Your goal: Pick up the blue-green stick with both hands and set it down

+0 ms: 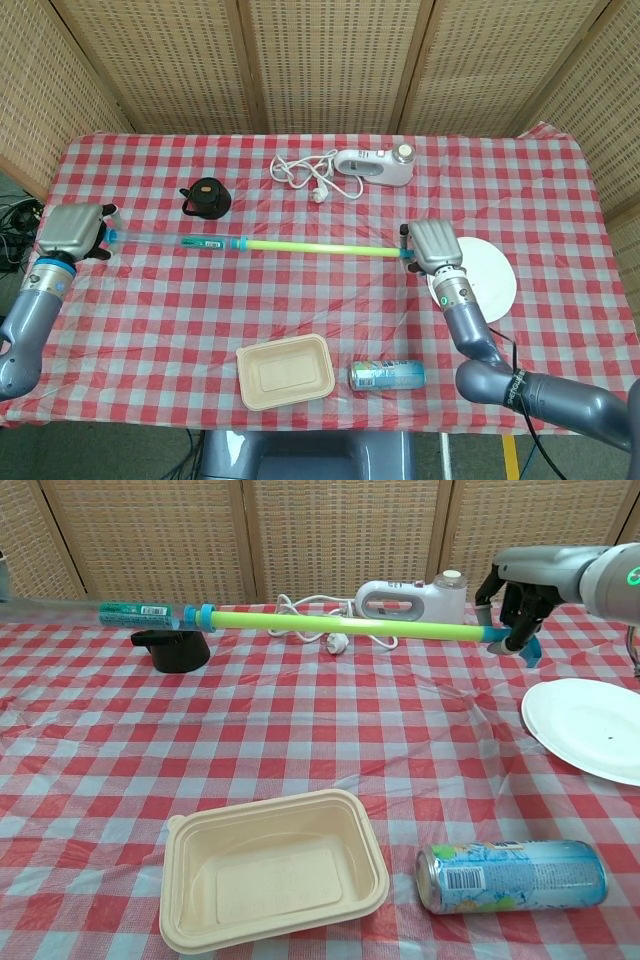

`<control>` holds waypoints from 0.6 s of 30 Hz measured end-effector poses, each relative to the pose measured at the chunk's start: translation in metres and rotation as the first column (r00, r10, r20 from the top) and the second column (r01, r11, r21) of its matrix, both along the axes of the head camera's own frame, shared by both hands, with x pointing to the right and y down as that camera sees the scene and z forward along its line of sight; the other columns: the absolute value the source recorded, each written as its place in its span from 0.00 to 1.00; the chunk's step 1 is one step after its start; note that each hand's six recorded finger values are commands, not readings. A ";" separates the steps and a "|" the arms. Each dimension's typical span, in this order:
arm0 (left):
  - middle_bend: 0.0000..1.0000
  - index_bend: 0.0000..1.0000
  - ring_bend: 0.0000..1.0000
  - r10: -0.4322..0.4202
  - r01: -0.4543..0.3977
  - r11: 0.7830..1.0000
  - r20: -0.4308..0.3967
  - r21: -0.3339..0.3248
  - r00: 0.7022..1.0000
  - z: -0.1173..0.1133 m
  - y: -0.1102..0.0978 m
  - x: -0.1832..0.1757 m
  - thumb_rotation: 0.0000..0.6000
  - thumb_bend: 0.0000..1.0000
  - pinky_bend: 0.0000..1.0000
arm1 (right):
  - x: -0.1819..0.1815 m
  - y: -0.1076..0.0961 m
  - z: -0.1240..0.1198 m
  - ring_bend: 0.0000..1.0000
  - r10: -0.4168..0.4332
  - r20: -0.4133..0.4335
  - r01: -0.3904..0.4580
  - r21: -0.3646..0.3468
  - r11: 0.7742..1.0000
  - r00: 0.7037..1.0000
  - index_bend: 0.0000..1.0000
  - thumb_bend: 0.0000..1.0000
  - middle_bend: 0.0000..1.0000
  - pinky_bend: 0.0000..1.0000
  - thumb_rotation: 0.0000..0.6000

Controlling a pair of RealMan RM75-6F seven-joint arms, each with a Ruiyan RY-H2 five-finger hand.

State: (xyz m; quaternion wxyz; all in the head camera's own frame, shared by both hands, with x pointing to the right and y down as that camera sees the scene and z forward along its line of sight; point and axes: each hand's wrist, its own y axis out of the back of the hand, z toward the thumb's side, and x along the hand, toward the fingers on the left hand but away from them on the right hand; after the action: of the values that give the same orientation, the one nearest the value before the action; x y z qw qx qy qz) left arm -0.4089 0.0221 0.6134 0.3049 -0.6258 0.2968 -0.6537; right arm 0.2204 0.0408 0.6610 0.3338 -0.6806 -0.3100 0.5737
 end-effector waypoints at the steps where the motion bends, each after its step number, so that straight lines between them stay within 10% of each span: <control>1: 0.80 0.56 0.73 0.000 0.000 1.000 -0.001 0.002 1.000 0.000 0.000 0.000 1.00 0.43 0.63 | 0.000 0.000 0.000 1.00 0.000 0.001 0.000 -0.001 1.000 1.000 0.80 0.52 1.00 0.56 1.00; 18: 0.80 0.56 0.73 0.028 -0.028 1.000 -0.082 -0.001 0.996 -0.009 0.010 0.023 1.00 0.43 0.63 | -0.019 0.012 0.001 1.00 -0.044 0.021 0.045 -0.013 0.999 0.999 0.80 0.52 1.00 0.56 1.00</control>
State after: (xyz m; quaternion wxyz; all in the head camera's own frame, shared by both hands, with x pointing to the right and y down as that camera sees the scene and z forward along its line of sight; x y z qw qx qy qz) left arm -0.3860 0.0324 0.6041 0.3011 -0.6563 0.2996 -0.6235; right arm 0.2014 0.0524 0.6620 0.3386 -0.6956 -0.2943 0.5611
